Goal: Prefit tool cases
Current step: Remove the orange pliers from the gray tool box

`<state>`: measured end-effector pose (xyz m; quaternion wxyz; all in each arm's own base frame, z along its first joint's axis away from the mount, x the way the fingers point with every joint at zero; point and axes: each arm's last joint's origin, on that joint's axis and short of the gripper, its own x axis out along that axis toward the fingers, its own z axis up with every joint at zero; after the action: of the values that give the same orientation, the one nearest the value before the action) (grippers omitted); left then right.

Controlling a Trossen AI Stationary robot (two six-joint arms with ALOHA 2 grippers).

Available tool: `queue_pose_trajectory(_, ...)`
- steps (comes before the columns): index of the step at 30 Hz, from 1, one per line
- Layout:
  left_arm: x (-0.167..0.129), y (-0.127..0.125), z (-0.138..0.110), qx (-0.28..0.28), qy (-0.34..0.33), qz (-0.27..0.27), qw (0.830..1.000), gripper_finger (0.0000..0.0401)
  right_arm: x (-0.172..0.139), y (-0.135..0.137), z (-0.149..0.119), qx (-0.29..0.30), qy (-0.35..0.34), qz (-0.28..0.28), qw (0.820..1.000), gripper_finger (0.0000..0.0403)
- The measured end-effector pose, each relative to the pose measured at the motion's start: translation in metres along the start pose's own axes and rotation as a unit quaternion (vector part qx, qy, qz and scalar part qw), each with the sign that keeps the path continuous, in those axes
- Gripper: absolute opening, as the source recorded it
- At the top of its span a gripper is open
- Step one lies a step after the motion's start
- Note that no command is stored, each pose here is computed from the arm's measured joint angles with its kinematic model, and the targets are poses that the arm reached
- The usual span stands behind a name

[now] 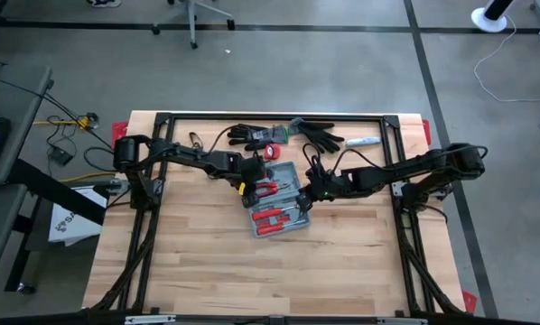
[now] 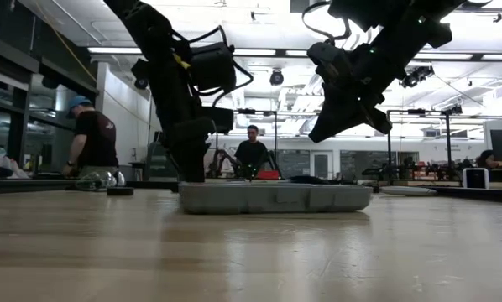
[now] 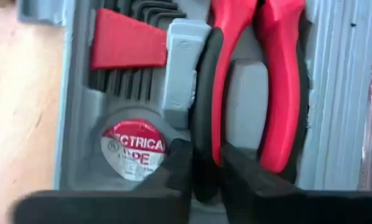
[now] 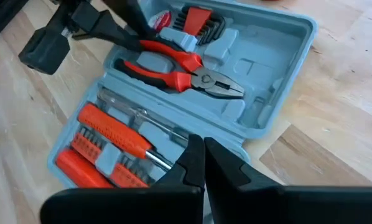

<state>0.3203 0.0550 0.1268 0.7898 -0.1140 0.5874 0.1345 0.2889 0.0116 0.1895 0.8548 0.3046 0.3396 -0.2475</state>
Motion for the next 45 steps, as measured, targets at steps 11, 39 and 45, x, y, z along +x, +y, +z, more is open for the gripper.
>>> queue_pose_trajectory(11, -0.025, -0.002, 0.006, -0.002, -0.026, -0.020, 0.999, 0.0031, 0.000, 0.000, 0.000, 0.001, 0.000, 0.000, 1.000, 0.0000)
queue_pose_trajectory(39, -0.094, 0.096, -0.019, -0.106, -0.038, 0.107, 0.988, 0.0005, -0.002, 0.003, -0.006, -0.001, 0.014, 0.001, 1.000, 0.0000)
queue_pose_trajectory(45, -0.092, 0.113, -0.025, -0.144, -0.034, 0.076, 0.986, 0.0001, -0.002, 0.004, -0.007, 0.000, 0.015, 0.002, 1.000, 0.0000)
